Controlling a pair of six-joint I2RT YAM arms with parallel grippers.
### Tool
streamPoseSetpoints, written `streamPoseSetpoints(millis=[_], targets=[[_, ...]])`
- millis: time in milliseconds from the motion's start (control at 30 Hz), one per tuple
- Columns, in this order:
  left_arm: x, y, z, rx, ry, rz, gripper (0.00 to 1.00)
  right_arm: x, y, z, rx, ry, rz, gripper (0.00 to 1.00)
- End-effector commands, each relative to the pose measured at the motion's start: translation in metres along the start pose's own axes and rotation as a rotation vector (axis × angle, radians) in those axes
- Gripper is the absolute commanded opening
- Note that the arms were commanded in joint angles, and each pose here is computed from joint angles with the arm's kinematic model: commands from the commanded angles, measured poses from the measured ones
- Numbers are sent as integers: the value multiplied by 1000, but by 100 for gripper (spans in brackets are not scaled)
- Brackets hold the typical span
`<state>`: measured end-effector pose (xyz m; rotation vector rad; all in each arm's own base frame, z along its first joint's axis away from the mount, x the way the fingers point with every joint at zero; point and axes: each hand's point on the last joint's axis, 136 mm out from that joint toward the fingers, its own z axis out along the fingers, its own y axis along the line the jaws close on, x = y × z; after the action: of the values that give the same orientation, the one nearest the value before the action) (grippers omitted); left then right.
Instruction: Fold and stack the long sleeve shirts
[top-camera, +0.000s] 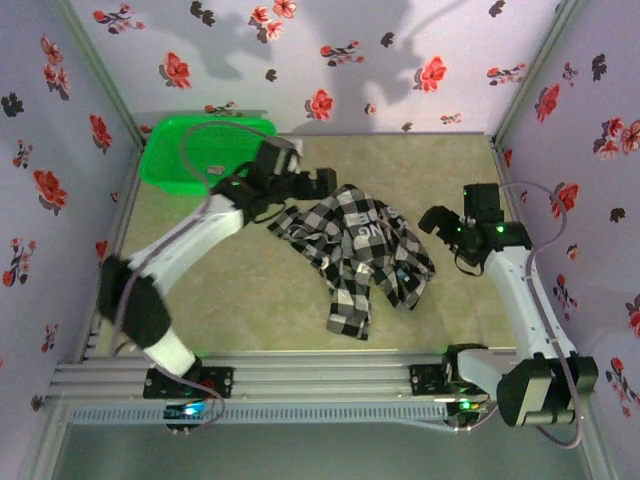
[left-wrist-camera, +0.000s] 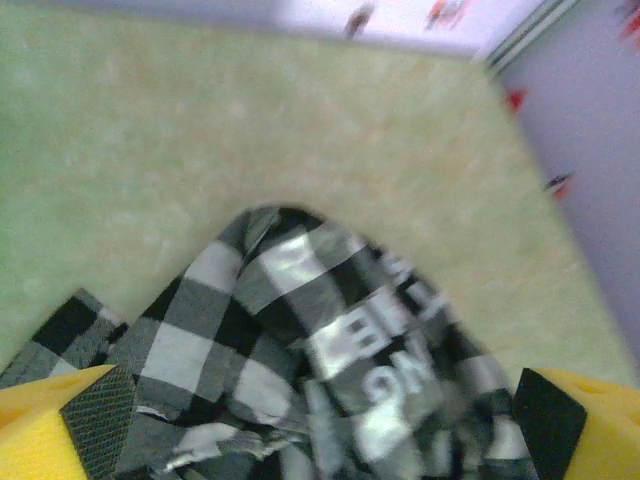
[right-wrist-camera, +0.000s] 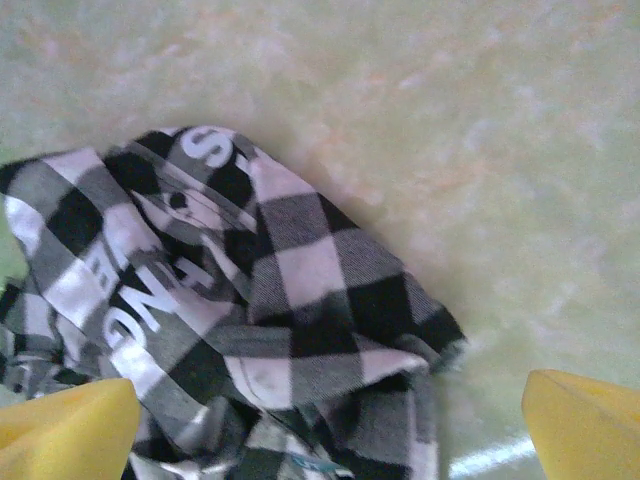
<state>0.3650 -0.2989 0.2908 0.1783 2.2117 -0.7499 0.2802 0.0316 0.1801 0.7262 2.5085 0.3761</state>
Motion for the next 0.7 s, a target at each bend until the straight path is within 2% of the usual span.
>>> streamPoseSetpoints(millis=[0, 167, 267, 400, 567, 667], targets=[[46, -12, -52, 80, 149, -92, 100, 43, -22, -2, 49, 129, -32, 99], [165, 8, -58, 104, 460, -197, 97, 113, -33, 22, 80, 327, -88, 99], [214, 2, -47, 103, 595, -169, 93, 142, -24, 39, 68, 383, -131, 97], [251, -27, -27, 150, 711, -112, 91, 153, -43, 54, 197, 385, -169, 94], [297, -37, -6, 125, 855, -85, 87, 151, -53, 70, 219, 322, -135, 90], [314, -40, 7, 119, 905, -92, 85, 147, -49, 86, 207, 298, -97, 84]])
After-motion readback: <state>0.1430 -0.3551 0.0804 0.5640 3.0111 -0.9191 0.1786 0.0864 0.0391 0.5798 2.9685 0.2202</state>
